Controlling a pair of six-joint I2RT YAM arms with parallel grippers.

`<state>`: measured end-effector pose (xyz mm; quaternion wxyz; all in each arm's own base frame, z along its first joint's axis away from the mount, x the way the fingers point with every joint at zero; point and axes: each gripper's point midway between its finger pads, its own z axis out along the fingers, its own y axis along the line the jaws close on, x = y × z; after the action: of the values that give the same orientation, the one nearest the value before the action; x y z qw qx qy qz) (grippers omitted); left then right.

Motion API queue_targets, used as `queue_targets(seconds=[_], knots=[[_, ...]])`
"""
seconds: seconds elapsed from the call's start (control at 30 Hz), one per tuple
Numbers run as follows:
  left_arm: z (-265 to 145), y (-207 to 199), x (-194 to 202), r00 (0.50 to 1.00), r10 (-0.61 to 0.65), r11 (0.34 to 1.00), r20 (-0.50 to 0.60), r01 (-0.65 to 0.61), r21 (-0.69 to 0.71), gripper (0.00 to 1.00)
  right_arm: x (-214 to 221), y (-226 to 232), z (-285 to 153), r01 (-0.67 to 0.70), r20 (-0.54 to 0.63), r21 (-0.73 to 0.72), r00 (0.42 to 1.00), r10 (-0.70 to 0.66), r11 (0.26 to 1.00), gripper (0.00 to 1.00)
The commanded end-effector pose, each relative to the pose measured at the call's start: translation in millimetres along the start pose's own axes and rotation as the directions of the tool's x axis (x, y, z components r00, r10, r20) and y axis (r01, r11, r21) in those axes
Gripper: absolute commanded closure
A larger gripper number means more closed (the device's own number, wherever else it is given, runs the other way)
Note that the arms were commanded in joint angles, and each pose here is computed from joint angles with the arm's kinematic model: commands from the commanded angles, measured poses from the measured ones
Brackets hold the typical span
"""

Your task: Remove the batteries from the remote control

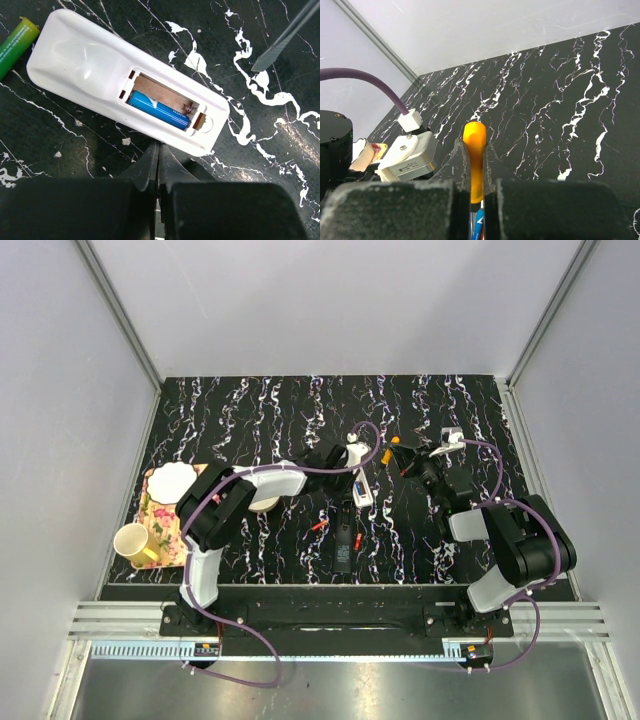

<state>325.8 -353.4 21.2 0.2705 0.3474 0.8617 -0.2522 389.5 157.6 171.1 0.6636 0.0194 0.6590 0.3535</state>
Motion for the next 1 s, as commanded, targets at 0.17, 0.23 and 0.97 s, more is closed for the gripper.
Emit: queue_targets(seconds=[0.17,0.23,0.97], knots=[[-11,11,-22,0.999,-0.017,0.998,0.044,0.019,-0.061,1.00,-27,17,10,0.026,0.100,-0.091,0.995,-0.017,0.995,1.00],[-14,16,-21,0.998,-0.028,0.998,0.050,0.031,-0.062,1.00,-26,19,12,0.022,0.106,-0.107,0.994,-0.011,0.994,1.00],[-40,18,-55,0.968,-0.140,0.990,0.208,0.143,0.002,1.00,-10,24,29,0.130,0.225,0.124,0.962,-0.155,0.984,1.00]])
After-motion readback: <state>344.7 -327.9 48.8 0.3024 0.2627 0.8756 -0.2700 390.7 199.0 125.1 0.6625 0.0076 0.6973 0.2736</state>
